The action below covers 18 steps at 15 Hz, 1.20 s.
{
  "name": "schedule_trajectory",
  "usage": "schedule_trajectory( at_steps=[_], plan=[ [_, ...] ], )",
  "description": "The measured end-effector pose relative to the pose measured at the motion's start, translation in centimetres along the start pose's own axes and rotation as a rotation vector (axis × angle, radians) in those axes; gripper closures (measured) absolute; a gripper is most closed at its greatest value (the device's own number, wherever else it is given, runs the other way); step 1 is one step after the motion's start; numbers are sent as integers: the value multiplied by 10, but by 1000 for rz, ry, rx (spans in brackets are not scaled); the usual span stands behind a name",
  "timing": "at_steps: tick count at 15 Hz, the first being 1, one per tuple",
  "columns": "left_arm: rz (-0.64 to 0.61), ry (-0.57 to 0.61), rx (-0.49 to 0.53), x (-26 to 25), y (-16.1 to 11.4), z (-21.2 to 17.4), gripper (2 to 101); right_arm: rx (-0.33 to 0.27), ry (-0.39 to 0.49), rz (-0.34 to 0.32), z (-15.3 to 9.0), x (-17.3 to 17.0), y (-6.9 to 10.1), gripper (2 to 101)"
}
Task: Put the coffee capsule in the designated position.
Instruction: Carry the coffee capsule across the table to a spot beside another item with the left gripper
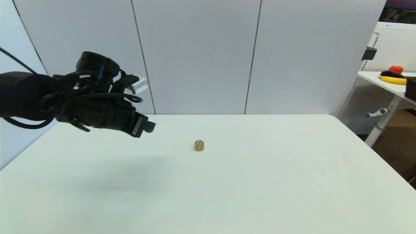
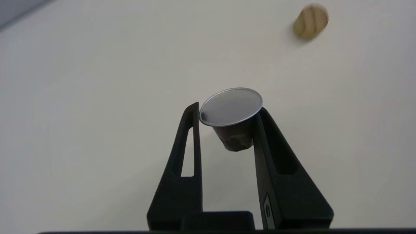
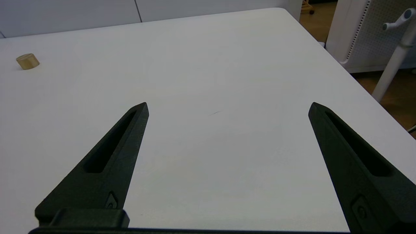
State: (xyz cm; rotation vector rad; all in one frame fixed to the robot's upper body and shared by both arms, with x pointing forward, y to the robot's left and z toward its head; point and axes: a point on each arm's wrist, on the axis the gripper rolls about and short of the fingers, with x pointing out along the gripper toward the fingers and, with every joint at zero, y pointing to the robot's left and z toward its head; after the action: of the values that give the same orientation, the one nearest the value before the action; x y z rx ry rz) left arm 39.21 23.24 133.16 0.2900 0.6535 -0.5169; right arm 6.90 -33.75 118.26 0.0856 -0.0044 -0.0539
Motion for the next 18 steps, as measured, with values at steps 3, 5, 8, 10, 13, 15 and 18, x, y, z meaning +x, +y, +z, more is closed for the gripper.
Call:
schedule_trajectory(
  at_steps=[3, 5, 8, 10, 13, 15, 18],
  plan=[
    [-25, -57, 36, 33, -7, 23, 764, 0, 0, 0, 0, 0, 0, 50],
    [-31, -116, 58, 58, -12, 32, 764, 0, 0, 0, 0, 0, 0, 50],
    [-47, -150, 77, 87, -18, 39, 764, 0, 0, 0, 0, 0, 0, 50],
    [-56, -184, 85, 107, -24, 42, 764, 0, 0, 0, 0, 0, 0, 50],
    [-77, -188, 91, 134, -34, 37, 764, 0, 0, 0, 0, 0, 0, 50],
    [-90, -190, 99, 151, -41, 34, 764, 0, 0, 0, 0, 0, 0, 50],
    [-100, -218, 111, 171, -49, 33, 764, 0, 0, 0, 0, 0, 0, 50]
  ],
)
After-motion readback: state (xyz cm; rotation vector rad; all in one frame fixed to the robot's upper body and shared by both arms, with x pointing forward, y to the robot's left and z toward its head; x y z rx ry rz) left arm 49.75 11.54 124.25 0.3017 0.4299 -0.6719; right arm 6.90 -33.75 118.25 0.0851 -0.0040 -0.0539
